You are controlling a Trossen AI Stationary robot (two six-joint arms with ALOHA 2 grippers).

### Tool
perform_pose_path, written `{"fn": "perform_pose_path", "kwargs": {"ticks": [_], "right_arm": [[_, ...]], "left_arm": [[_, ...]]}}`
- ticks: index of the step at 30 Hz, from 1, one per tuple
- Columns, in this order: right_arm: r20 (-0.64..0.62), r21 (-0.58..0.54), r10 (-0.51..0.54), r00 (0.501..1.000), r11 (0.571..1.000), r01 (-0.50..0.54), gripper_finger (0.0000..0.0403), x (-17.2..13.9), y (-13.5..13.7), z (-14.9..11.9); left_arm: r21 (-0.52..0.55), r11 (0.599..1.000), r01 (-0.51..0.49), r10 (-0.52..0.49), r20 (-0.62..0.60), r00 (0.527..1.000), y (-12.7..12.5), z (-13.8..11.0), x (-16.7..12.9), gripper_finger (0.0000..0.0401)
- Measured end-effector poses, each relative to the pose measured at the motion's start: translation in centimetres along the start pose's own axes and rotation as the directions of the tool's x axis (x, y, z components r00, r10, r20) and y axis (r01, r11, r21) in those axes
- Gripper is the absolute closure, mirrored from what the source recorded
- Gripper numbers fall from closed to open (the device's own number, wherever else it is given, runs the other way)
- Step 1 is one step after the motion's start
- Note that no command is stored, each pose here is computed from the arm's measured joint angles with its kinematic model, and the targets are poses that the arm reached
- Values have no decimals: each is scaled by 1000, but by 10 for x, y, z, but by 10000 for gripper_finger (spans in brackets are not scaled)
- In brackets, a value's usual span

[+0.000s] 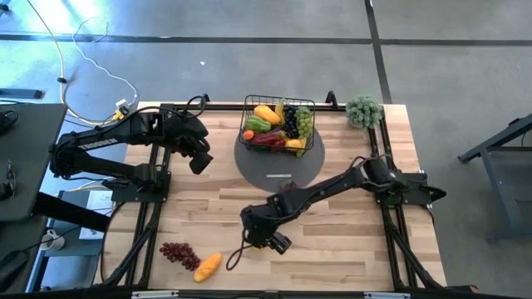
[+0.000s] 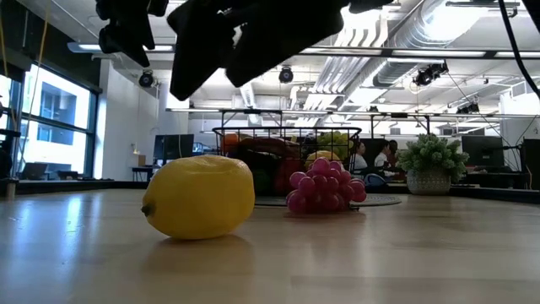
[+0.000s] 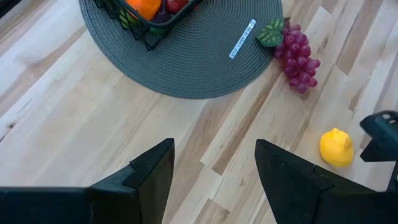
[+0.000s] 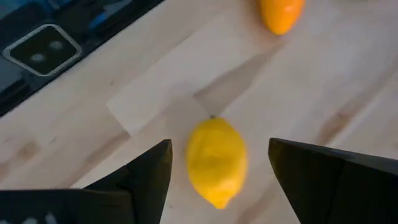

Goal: Build produce basket
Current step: Put the yellow lemon into the wire basket

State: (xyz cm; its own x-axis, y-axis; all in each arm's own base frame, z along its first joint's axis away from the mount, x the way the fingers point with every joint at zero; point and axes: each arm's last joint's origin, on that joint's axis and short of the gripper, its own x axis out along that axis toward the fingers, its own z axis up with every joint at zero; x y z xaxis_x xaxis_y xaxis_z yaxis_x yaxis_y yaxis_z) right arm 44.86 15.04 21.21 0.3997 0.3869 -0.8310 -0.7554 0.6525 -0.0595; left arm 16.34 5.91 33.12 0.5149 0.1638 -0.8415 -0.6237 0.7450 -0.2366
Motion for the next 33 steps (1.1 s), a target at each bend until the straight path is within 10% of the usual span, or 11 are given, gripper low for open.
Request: {"fn": "perform_pose_path", "kwargs": {"ticks": [24, 33], "right_arm": [[-103, 48, 54, 993, 998, -49, 161, 60, -9, -31], [-126, 187, 62, 990, 982, -38, 281, 58, -14, -37]], "left_arm": [[32, 999, -9, 8, 3, 1000, 0, 0, 0, 190], [35, 999, -12, 12, 4, 1000, 0, 0, 0, 190]]}}
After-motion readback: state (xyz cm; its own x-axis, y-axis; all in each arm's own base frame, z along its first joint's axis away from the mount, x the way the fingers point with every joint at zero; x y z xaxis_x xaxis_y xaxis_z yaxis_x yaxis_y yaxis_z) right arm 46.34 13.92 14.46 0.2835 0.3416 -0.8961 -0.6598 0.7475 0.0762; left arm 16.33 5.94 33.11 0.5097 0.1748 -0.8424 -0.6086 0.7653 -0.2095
